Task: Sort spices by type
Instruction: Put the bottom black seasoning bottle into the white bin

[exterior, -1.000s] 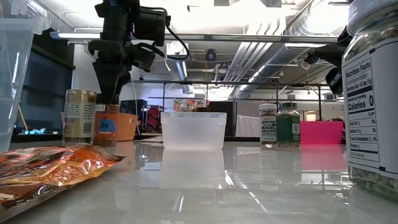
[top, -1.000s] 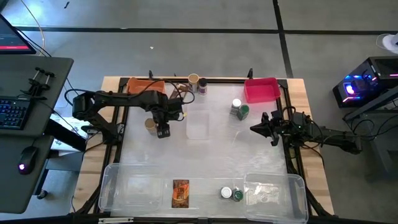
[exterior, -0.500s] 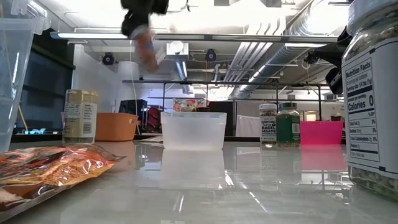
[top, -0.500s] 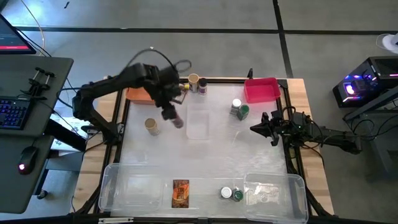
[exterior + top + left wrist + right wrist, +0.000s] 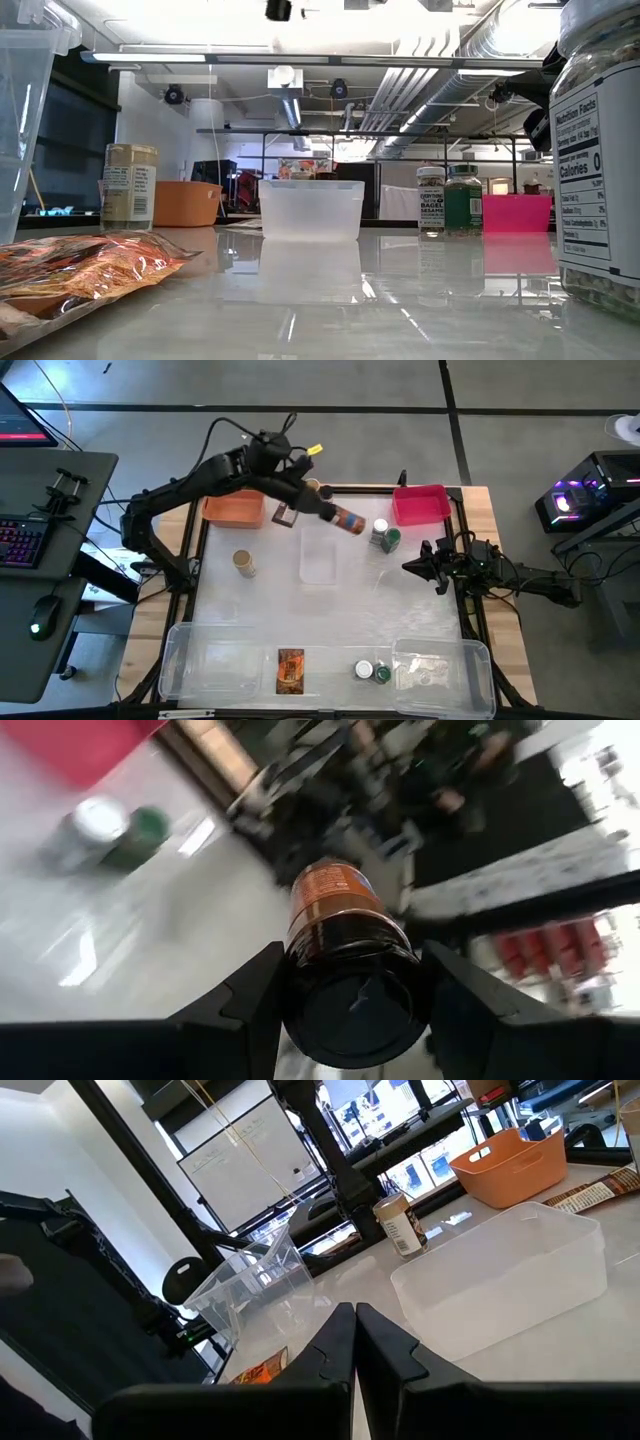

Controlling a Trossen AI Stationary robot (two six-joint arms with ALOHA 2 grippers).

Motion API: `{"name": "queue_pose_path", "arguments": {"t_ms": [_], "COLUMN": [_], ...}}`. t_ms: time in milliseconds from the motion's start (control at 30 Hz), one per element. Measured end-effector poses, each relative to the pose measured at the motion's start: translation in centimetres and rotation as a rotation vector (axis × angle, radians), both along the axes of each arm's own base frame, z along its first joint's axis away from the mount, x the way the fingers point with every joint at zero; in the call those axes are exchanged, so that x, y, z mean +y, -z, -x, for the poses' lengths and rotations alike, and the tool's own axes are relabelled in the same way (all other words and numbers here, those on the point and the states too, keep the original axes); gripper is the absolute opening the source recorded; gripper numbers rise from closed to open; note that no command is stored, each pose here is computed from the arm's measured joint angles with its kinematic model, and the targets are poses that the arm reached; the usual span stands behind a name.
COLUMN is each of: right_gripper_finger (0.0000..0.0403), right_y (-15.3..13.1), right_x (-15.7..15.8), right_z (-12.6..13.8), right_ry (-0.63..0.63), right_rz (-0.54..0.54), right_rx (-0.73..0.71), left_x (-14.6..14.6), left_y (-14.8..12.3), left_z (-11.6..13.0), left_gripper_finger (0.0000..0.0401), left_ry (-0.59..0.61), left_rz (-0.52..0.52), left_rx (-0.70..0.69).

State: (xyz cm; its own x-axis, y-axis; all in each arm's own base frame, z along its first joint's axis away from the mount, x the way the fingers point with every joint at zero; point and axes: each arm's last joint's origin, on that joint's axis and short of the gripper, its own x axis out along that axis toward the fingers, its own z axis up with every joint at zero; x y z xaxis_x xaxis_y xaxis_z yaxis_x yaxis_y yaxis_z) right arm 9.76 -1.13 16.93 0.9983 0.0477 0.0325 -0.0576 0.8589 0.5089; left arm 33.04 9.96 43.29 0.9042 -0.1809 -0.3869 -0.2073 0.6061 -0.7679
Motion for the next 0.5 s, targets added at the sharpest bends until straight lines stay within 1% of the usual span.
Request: {"name": "queue_pose_path", "arguments": {"t_ms": [100, 233, 300, 367, 500], "right_gripper_finger": [0.0001, 0.0001, 0.0001, 0.0001, 0.0001], "right_y": [0.0, 0.0, 0.0, 0.0, 0.0], "right_x": [0.0, 0.0, 0.0, 0.0, 0.0], "right_z": [0.0, 0.0, 0.0, 0.0, 0.0], "right_ry": [0.000, 0.000, 0.000, 0.000, 0.000], "right_rz": [0.000, 0.000, 0.000, 0.000, 0.000], "right_rx": [0.000, 0.000, 0.000, 0.000, 0.000], "left_x": [-0.6, -1.3, -1.3, -1.9, -4.5], "left_y": [-0.4, -0.3, -0.4, -1.2, -3.5], "left_z": [-0.6, -0.7, -0.2, 0.8, 3.3], "left_gripper_finger": [0.0166, 0.0166, 0.0166, 0.0166, 0.0166], "left_ry": [0.008, -0.023, -0.063, -0.111, -0.165], "left_rz": [-0.011, -0.071, -0.110, -0.175, -0.259], "left_rx": [-0.052, -0.037, -0.013, -0.014, -0.065]}}
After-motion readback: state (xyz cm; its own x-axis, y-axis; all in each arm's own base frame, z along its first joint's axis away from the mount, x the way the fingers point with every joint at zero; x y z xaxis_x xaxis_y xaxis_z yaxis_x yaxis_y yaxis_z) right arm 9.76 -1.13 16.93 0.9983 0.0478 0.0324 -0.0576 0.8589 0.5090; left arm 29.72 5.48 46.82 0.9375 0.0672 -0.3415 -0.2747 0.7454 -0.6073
